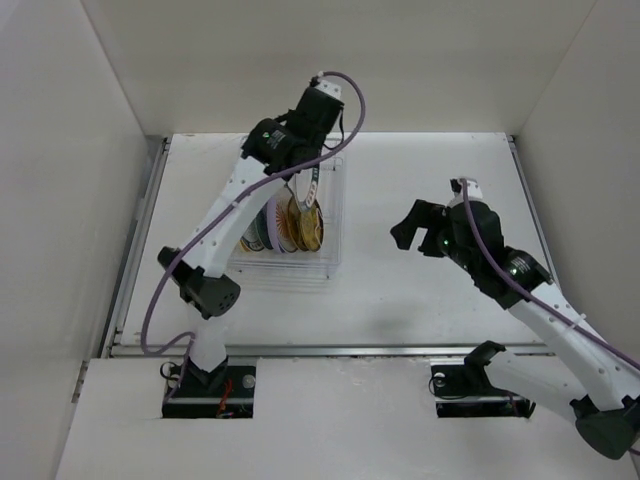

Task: Unload the plates from the dish rack

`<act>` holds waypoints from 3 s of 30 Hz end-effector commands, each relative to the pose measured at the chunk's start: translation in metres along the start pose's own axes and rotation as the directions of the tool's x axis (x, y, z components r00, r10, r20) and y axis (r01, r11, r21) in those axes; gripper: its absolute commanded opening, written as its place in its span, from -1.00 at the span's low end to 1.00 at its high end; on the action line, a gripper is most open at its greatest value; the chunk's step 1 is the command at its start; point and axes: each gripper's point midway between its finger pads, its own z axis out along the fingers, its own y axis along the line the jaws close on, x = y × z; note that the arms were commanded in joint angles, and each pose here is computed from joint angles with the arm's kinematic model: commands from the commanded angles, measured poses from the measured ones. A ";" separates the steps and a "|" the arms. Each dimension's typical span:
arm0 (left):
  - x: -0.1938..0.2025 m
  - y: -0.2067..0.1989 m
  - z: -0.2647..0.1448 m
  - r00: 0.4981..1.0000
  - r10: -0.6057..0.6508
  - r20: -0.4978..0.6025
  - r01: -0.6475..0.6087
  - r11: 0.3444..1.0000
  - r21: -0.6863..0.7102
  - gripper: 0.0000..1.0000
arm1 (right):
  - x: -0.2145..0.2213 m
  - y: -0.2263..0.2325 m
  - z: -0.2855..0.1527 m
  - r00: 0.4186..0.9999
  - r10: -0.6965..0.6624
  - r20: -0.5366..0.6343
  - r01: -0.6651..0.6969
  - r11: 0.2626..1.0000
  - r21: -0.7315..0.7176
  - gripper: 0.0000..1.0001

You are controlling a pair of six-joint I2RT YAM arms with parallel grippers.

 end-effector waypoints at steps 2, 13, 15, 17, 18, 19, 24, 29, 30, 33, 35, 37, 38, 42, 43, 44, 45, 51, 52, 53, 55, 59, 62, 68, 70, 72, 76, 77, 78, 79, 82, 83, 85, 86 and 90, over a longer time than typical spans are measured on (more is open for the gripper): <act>-0.043 0.041 -0.069 0.967 -0.146 0.207 0.145 0.989 0.021 -1.00 | -0.042 0.067 -0.008 0.989 -0.045 0.139 0.085 0.950 -0.301 1.00; -0.002 -0.048 -0.063 0.979 -0.169 -0.118 0.201 0.660 0.724 -1.00 | -0.056 0.095 0.048 0.997 0.016 0.078 0.021 0.890 -0.455 1.00; -0.002 -0.052 -0.068 0.978 -0.160 -0.132 0.202 0.594 0.779 -1.00 | -0.060 0.094 0.055 0.996 0.076 0.043 -0.046 0.872 -0.488 1.00; -0.002 -0.058 -0.074 0.979 -0.153 -0.136 0.199 0.547 0.813 -1.00 | -0.056 0.101 0.055 0.995 0.094 0.016 -0.071 0.840 -0.538 0.95; 0.000 -0.058 -0.074 0.977 -0.154 -0.149 0.209 0.530 0.822 -1.00 | -0.051 0.103 0.053 0.995 0.095 -0.008 -0.083 0.817 -0.571 0.93; -0.001 -0.060 -0.078 0.979 -0.146 -0.144 0.199 0.508 0.838 -1.00 | -0.052 0.107 0.057 0.995 0.100 -0.007 -0.084 0.801 -0.593 0.90; 0.002 -0.066 -0.086 0.977 -0.135 -0.168 0.211 0.435 0.876 -1.00 | -0.035 0.117 0.064 0.992 0.096 -0.085 -0.128 0.738 -0.663 0.40; 0.000 -0.063 -0.095 0.975 -0.145 -0.167 0.211 0.381 0.900 -1.00 | -0.027 0.109 0.070 0.990 0.109 -0.094 -0.144 0.763 -0.630 0.24; 0.002 -0.064 -0.093 0.974 -0.141 -0.178 0.219 0.381 0.898 -1.00 | -0.031 0.110 0.066 0.991 0.109 -0.083 -0.137 0.758 -0.637 -0.11; 0.003 -0.056 -0.082 0.972 -0.154 -0.177 0.228 0.438 0.870 -1.00 | -0.038 0.111 0.057 0.990 0.126 -0.061 -0.136 0.760 -0.636 -0.89; 0.005 -0.045 -0.061 0.971 -0.170 -0.167 0.234 0.552 0.801 -0.81 | -0.046 0.109 0.052 0.989 0.143 -0.029 -0.129 0.770 -0.625 -1.00; 0.007 -0.036 -0.049 0.968 -0.186 -0.168 0.248 0.617 0.747 -0.29 | -0.057 0.110 0.041 0.984 0.176 0.000 -0.137 0.769 -0.625 -1.00; 0.008 -0.029 -0.040 0.968 -0.193 -0.161 0.250 0.669 0.700 -0.11 | -0.057 0.108 0.040 0.981 0.192 0.007 -0.147 0.775 -0.615 -1.00; 0.003 -0.008 -0.030 0.969 -0.215 -0.124 0.246 0.759 0.603 1.00 | -0.069 0.089 0.037 0.958 0.282 0.051 -0.212 0.819 -0.533 -1.00; 0.003 -0.001 -0.029 0.966 -0.230 -0.116 0.255 0.780 0.571 1.00 | -0.071 0.076 0.042 0.946 0.314 0.075 -0.245 0.850 -0.467 -1.00; -0.001 0.006 -0.028 0.963 -0.249 -0.103 0.265 0.802 0.536 1.00 | -0.077 0.071 0.037 0.934 0.343 0.098 -0.267 0.854 -0.446 -1.00; -0.006 0.025 -0.026 0.961 -0.268 -0.061 0.266 0.852 0.451 1.00 | -0.079 0.063 0.039 0.922 0.369 0.117 -0.295 0.864 -0.408 -1.00; 0.003 0.038 -0.037 0.989 -0.147 0.012 0.139 0.955 0.262 1.00 | -0.090 -0.062 0.054 0.734 0.546 0.402 -0.608 0.793 0.034 -1.00; 0.008 0.033 -0.037 0.996 -0.087 0.010 0.082 0.964 0.252 1.00 | -0.085 -0.077 0.060 0.722 0.549 0.420 -0.630 0.773 0.072 -1.00; 0.018 0.024 -0.029 0.999 -0.035 -0.025 0.040 0.969 0.244 1.00 | -0.085 -0.096 0.067 0.708 0.551 0.443 -0.648 0.755 0.097 -1.00; 0.034 0.010 -0.025 0.995 0.073 -0.068 -0.058 0.978 0.201 0.95 | -0.075 -0.114 0.090 0.714 0.560 0.421 -0.661 0.738 0.140 -1.00; 0.060 -0.002 -0.002 0.964 0.201 -0.174 -0.183 0.976 0.114 0.14 | -0.062 -0.135 0.132 0.740 0.575 0.348 -0.648 0.748 0.144 -1.00; 0.076 -0.008 0.020 0.938 0.244 -0.246 -0.228 0.969 0.090 -0.03 | -0.043 -0.152 0.159 0.743 0.605 0.286 -0.661 0.732 0.168 -1.00; 0.096 -0.020 0.052 0.898 0.298 -0.324 -0.290 0.954 0.073 0.05 | -0.006 -0.184 0.189 0.730 0.652 0.206 -0.684 0.692 0.233 -1.00; 0.100 -0.023 0.058 0.889 0.307 -0.339 -0.299 0.951 0.076 0.05 | 0.003 -0.191 0.192 0.732 0.654 0.189 -0.680 0.687 0.255 -0.90; 0.103 -0.029 0.064 0.887 0.303 -0.348 -0.290 0.953 0.089 0.05 | 0.009 -0.197 0.195 0.744 0.647 0.164 -0.664 0.693 0.281 -0.53; 0.106 -0.033 0.067 0.881 0.308 -0.358 -0.292 0.951 0.100 0.05 | 0.018 -0.202 0.198 0.754 0.645 0.120 -0.641 0.685 0.347 -0.16; 0.111 -0.035 0.069 0.873 0.316 -0.372 -0.296 0.949 0.111 0.05 | 0.017 -0.199 0.198 0.752 0.650 0.107 -0.641 0.684 0.349 -0.11; 0.112 -0.037 0.068 0.873 0.316 -0.372 -0.291 0.949 0.124 0.05 | 0.014 -0.196 0.198 0.756 0.648 0.093 -0.634 0.690 0.349 -0.05; 0.109 -0.039 0.067 0.878 0.312 -0.364 -0.282 0.950 0.134 0.02 | 0.013 -0.195 0.197 0.755 0.650 0.087 -0.633 0.687 0.358 0.10; 0.110 -0.043 0.064 0.877 0.312 -0.365 -0.270 0.949 0.162 -0.03 | 0.013 -0.194 0.192 0.752 0.655 0.075 -0.629 0.679 0.379 0.37; 0.112 -0.046 0.067 0.873 0.316 -0.372 -0.270 0.947 0.172 -0.03 | 0.016 -0.196 0.189 0.750 0.658 0.070 -0.624 0.669 0.403 0.69; 0.117 -0.048 0.068 0.863 0.325 -0.387 -0.273 0.944 0.183 -0.03 | 0.011 -0.194 0.183 0.759 0.647 0.072 -0.614 0.675 0.409 1.00; 0.119 -0.047 0.067 0.858 0.329 -0.395 -0.277 0.943 0.185 -0.06 | 0.012 -0.194 0.180 0.766 0.640 0.064 -0.604 0.681 0.414 1.00; 0.129 -0.049 0.073 0.832 0.343 -0.437 -0.292 0.939 0.182 -0.19 | 0.008 -0.190 0.162 0.775 0.628 0.074 -0.594 0.682 0.427 1.00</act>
